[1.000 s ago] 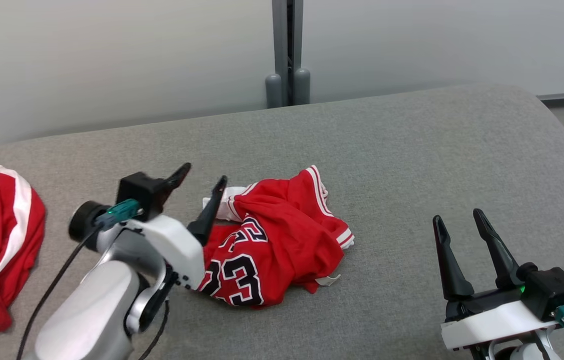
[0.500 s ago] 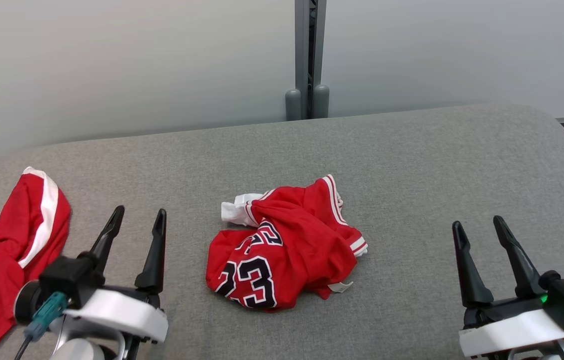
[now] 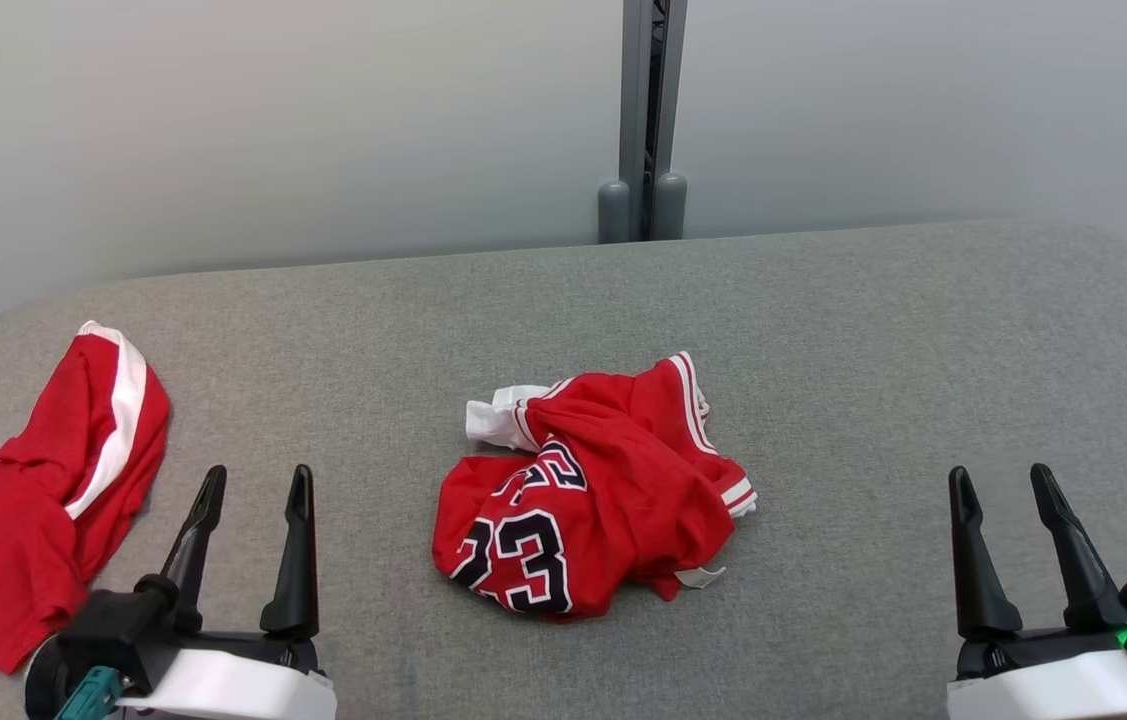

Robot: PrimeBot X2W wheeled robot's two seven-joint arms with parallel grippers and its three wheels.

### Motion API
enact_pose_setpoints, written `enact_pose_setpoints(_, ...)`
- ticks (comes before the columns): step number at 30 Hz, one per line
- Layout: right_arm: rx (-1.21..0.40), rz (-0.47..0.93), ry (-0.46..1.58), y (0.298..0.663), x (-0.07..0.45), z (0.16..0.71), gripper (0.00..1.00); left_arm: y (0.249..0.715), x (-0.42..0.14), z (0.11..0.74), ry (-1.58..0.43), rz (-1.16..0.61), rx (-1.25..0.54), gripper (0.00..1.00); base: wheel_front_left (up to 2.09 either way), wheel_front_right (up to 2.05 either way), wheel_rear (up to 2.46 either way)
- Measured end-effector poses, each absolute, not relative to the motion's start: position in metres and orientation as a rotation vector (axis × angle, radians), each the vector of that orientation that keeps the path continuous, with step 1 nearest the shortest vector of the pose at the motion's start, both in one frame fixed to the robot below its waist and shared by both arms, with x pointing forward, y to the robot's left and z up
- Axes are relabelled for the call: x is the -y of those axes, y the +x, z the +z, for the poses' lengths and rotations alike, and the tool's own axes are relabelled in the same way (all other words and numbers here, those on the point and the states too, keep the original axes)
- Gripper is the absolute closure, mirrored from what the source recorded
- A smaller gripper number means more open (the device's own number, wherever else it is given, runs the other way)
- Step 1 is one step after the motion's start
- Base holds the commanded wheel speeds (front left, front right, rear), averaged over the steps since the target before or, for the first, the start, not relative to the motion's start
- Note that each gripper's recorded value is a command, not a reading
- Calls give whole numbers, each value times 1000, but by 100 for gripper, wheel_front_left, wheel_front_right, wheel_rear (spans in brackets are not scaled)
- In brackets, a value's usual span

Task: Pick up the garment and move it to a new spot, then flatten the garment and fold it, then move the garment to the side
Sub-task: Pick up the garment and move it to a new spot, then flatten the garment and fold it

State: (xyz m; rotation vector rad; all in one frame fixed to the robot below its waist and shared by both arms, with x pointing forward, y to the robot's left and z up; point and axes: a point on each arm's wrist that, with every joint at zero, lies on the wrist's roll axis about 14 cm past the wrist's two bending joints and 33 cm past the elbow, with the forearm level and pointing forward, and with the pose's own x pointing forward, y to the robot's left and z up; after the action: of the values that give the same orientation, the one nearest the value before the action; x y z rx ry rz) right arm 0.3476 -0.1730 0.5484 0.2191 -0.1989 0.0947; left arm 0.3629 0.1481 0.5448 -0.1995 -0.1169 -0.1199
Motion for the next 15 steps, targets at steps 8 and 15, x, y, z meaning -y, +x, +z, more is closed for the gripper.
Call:
enact_pose_setpoints(8, 186, 105, 226, 349, 168, 545, 0, 360, -143, 543, -215, -125, 116, 0, 0, 0, 0)
enact_pose_setpoints(15, 171, 114, 226, 351, 165, 543, 0, 361, -140, 542, -219, -133, 117, 0, 0, 0, 0)
